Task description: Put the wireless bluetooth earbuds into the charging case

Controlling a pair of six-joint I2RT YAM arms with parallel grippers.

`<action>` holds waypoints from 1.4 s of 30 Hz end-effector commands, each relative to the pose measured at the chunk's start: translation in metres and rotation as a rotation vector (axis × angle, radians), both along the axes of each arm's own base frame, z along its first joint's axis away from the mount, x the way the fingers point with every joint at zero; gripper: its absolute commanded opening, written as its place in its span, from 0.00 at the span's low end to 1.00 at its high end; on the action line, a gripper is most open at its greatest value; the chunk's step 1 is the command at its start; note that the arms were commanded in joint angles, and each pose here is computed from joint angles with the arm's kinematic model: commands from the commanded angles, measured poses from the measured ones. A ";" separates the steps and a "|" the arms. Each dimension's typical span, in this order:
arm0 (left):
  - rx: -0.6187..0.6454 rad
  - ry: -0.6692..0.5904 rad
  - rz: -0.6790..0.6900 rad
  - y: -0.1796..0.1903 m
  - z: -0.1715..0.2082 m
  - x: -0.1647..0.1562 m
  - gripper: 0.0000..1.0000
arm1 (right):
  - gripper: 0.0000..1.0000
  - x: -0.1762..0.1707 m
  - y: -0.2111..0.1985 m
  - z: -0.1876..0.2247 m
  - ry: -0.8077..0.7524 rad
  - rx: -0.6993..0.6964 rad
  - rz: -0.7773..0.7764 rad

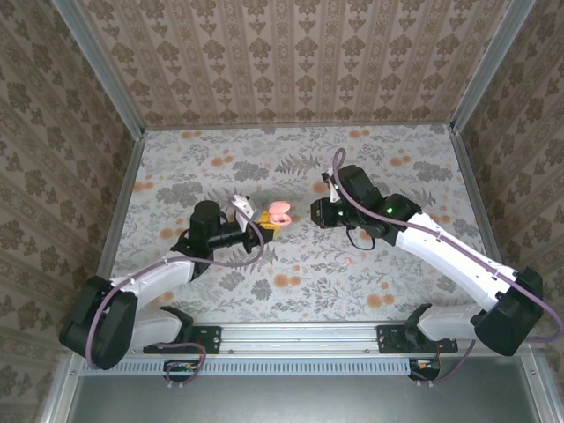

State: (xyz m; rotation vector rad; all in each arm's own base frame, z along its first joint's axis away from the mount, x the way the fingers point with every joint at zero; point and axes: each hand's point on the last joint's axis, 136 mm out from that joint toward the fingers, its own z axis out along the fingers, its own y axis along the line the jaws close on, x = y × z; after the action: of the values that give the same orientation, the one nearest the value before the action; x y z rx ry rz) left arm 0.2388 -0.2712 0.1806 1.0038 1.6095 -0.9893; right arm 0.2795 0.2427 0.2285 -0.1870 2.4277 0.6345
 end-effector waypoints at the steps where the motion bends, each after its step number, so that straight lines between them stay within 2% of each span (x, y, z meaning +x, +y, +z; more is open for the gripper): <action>1: -0.059 -0.120 -0.043 -0.012 0.034 0.003 0.18 | 0.20 -0.003 0.010 0.016 -0.010 0.025 -0.034; 18: -0.062 -0.134 -0.066 -0.017 0.035 -0.003 0.18 | 0.20 0.015 0.066 0.017 -0.012 0.089 0.007; 42: -0.062 -0.139 -0.063 -0.017 0.037 -0.004 0.18 | 0.20 0.008 0.080 -0.003 0.037 0.063 0.021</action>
State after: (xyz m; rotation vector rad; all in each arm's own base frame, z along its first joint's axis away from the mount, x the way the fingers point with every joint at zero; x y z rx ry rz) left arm 0.2374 -0.2839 0.2002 1.0339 1.5163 -0.9924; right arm 0.2868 0.3181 0.2254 -0.1858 2.4444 0.7344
